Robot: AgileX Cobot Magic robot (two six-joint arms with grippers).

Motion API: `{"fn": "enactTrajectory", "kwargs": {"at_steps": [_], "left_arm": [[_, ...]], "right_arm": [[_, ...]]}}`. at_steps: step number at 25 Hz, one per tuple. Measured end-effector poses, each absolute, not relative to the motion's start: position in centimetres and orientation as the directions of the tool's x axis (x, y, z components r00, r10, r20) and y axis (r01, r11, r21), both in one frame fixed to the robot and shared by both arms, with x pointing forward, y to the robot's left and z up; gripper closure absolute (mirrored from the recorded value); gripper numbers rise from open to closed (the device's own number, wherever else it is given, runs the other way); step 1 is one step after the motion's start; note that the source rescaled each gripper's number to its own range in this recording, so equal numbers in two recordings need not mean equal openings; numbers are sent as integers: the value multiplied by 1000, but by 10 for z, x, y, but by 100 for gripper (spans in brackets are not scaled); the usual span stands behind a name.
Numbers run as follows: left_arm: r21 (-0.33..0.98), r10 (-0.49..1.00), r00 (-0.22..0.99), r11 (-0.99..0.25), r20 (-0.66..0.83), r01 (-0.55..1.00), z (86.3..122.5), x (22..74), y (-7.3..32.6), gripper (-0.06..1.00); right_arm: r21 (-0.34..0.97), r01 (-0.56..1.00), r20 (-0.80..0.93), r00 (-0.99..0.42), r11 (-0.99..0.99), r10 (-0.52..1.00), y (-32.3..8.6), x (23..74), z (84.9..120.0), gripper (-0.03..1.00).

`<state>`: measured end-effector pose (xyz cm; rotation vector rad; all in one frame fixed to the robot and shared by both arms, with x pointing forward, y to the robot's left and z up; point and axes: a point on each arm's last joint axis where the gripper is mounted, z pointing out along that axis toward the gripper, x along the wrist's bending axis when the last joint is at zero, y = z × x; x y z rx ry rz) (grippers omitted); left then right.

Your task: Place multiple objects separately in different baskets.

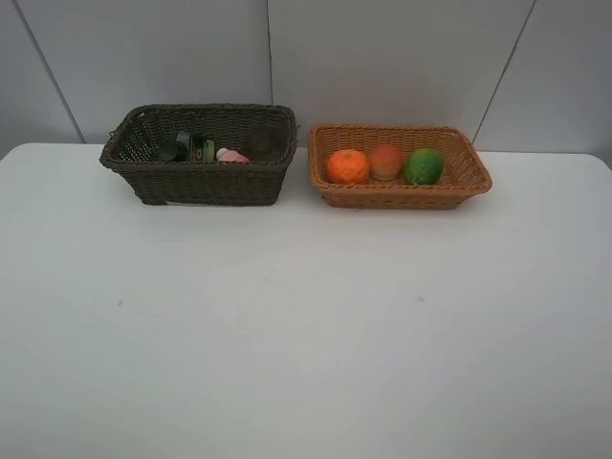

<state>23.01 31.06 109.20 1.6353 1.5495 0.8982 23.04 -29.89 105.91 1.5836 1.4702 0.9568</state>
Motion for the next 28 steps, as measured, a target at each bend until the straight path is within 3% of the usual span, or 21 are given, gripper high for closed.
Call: {"fn": "enactTrajectory", "kwargs": {"at_steps": [9, 28], "left_arm": [[868, 999, 36, -1, -20, 496, 1055, 241, 308, -1], [894, 998, 51, 0, -26, 449, 1054, 233, 308, -1]], "right_arm": [[902, 429, 28, 57, -49, 998, -299, 230, 1059, 16], [902, 429, 28, 57, -49, 998, -299, 230, 1059, 16]]}}
